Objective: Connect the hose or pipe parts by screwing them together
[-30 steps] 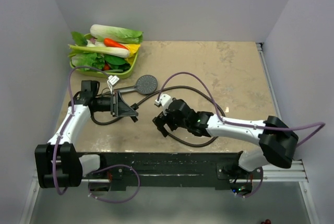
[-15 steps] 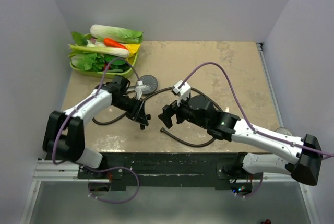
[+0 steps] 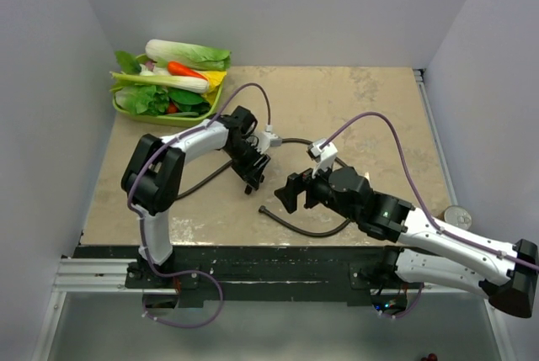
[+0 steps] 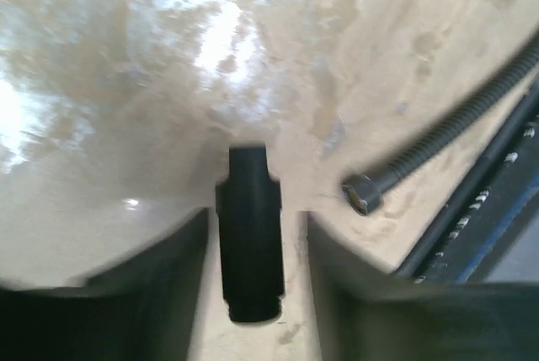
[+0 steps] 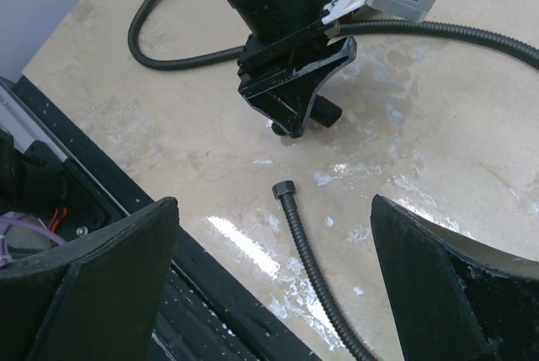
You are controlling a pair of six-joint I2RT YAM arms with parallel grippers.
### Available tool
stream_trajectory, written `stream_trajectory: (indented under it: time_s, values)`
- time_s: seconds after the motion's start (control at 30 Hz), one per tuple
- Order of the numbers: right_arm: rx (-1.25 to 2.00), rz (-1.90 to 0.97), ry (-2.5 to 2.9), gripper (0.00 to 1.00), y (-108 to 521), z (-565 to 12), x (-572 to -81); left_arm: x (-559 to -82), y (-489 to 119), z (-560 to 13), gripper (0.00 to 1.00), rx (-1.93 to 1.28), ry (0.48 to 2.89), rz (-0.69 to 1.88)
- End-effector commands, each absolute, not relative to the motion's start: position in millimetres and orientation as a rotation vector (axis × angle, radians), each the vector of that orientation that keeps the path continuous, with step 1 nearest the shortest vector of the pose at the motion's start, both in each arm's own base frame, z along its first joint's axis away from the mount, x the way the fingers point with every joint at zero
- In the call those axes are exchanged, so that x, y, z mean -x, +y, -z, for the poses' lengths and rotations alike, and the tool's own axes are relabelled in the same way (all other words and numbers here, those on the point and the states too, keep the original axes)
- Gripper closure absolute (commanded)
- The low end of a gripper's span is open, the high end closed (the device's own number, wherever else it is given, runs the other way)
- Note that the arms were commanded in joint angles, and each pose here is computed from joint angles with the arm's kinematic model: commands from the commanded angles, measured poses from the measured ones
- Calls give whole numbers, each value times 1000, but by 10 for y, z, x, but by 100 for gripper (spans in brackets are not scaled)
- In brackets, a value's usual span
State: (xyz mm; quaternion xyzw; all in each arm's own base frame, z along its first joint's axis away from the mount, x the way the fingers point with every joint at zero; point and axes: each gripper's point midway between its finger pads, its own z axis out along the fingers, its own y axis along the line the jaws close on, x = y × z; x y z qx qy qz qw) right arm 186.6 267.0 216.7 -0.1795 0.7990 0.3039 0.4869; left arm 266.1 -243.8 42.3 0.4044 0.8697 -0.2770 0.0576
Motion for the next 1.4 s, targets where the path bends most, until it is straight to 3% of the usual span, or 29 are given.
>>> stream_trajectory:
  time_s: [0.0,0.07,0.3,0.5,0.63,0.83,0.87,1.37]
  values:
    - [384,-706,1980,1,2597,-2057,-1888,-2866,-2430,-425,28,-1388,2525,677]
    - [392,-693,1993,1,2608,-1996,-1893,-2852,-2483,-474,1,-1403,2504,719]
    - [469,-582,2087,1,2718,-1634,-1983,-2964,-2332,-992,1,-1337,2407,695]
    - [594,-403,2137,1,2855,-1331,-2269,-3217,-1503,-1665,1,-1074,2356,713]
    - [683,-472,2078,1,3132,-1456,-2730,-3032,-1194,-1951,1,-1013,2292,709]
    - [982,-433,2062,1,3626,-1300,-3236,-2658,-1216,-2018,1,-1086,2221,768]
    - [1057,-428,2119,1,3673,-1019,-3208,-2607,-1214,-2024,1,-1113,2213,776]
    - [1242,-386,2237,4,3697,-349,-3167,-2354,-1238,-2186,1,-1148,2173,811]
